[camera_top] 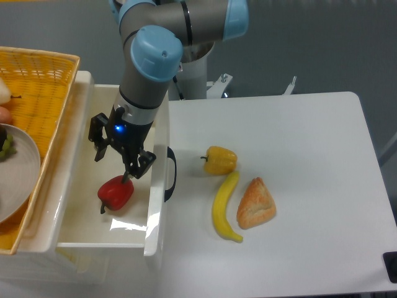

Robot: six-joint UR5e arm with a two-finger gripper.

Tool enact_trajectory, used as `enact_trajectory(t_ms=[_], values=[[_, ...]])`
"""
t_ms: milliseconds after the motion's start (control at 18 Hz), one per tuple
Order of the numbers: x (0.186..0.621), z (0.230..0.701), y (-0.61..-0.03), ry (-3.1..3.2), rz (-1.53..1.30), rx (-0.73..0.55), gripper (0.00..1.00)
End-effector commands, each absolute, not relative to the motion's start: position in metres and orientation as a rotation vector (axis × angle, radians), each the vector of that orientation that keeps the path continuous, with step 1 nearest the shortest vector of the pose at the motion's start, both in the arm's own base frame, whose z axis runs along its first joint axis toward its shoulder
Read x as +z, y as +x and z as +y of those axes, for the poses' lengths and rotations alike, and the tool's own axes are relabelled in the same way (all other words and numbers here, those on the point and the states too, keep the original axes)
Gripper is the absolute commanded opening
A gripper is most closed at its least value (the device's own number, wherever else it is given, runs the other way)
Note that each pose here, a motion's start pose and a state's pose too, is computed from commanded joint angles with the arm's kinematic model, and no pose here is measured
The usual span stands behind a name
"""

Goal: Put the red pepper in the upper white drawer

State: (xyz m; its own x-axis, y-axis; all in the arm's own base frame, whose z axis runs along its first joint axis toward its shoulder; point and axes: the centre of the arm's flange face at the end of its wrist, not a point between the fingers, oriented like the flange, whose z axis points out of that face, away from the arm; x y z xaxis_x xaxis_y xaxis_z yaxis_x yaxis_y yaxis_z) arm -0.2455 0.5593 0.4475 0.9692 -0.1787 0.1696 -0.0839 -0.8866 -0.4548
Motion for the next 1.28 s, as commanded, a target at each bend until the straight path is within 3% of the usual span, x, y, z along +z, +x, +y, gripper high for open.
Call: enact_trajectory(t_ms=[556, 667, 1056, 1278], values=[[0.480, 0.527, -0.294, -2.603, 0.074, -0.222, 0.77], [0.482, 0.517, -0.311, -2.594, 0.035, -0.203, 0.89], [0.480, 0.483, -0.364, -2.581, -0.074, -0.151, 0.99], [0.481, 0.464, -0.389, -2.571, -0.124, -0.118, 1.00]])
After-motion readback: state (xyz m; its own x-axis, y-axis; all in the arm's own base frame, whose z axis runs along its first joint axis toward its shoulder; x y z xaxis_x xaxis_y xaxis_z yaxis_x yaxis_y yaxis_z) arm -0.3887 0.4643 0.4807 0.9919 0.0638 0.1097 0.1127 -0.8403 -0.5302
